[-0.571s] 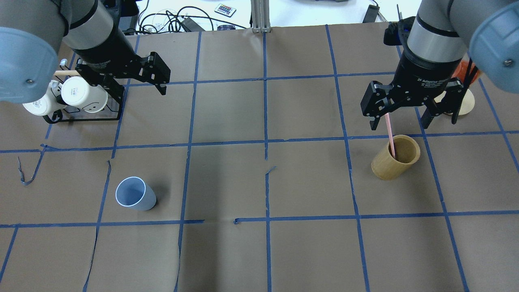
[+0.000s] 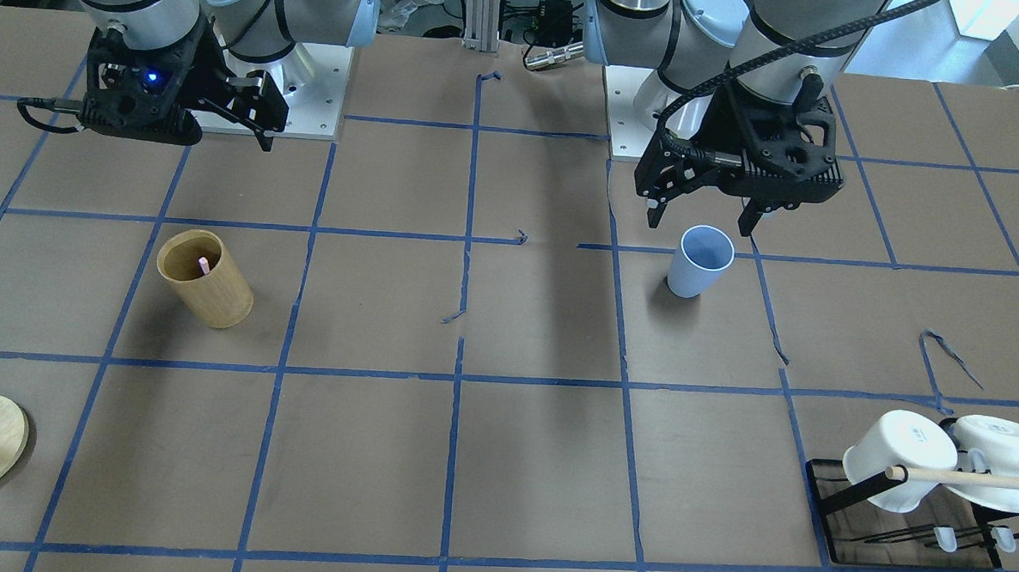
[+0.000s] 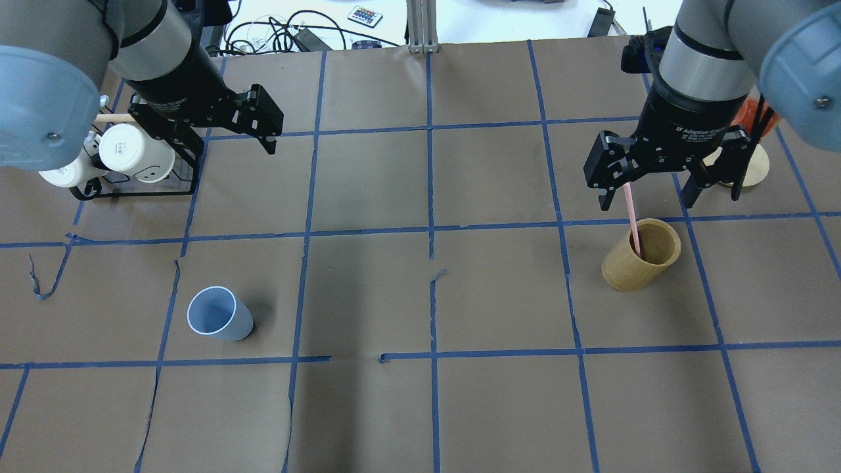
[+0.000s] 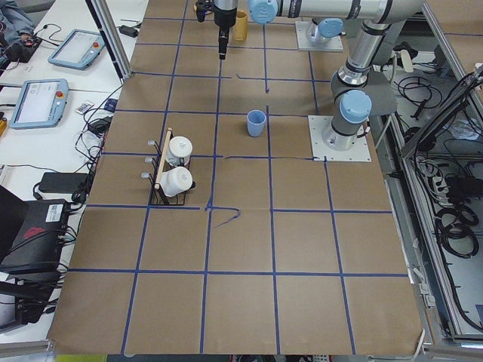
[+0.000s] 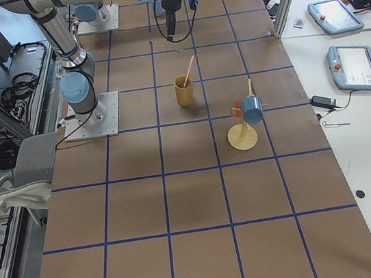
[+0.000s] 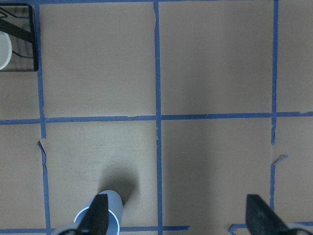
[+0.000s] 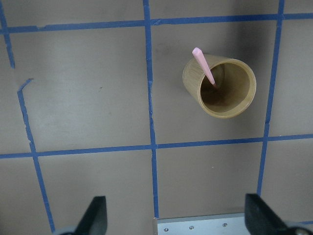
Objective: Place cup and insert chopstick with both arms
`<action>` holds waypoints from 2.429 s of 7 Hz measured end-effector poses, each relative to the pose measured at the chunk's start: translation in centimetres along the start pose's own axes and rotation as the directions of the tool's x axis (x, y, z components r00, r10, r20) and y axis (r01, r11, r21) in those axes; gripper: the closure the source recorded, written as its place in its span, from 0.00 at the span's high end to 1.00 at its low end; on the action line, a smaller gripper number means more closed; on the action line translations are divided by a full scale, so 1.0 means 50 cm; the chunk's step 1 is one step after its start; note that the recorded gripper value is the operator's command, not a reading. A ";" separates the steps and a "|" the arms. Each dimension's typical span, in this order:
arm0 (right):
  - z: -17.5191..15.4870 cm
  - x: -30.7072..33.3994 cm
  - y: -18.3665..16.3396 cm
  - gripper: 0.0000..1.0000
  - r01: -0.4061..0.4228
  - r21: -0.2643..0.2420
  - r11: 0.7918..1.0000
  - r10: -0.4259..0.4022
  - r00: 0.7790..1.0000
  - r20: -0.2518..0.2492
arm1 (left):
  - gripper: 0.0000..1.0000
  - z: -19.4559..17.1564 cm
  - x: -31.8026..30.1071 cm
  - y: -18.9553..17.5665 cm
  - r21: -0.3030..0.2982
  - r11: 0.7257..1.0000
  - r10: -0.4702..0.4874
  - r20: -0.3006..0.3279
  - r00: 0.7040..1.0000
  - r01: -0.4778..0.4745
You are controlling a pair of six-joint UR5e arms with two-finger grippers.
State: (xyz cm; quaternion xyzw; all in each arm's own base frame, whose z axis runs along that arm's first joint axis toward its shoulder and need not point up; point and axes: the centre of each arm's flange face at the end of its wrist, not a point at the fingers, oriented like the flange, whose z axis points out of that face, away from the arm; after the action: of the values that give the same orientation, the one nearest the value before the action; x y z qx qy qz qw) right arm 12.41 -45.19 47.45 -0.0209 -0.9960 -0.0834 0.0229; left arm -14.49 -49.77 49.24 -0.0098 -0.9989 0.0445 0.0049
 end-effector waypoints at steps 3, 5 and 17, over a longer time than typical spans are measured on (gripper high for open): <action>-0.002 -0.002 -0.001 1.00 0.001 0.006 1.000 -0.001 1.000 0.005 | 1.00 -0.003 0.013 -0.002 0.003 1.000 0.011 -0.004 1.000 -0.011; -0.004 -0.002 -0.001 1.00 0.001 0.010 1.000 -0.001 1.000 0.004 | 1.00 -0.012 0.018 -0.002 0.011 1.000 0.016 -0.005 1.000 -0.016; -0.007 0.004 -0.012 1.00 -0.005 0.029 1.000 0.005 1.000 0.000 | 1.00 0.110 -0.146 0.038 -0.163 0.981 0.106 -0.013 0.994 -0.106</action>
State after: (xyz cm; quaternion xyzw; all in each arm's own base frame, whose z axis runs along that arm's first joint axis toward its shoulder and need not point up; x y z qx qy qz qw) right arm 12.22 -45.81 47.68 -0.0230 -0.9971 -0.0687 0.0236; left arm -7.20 -48.49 43.52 -0.0635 -0.9973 -0.0375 0.0038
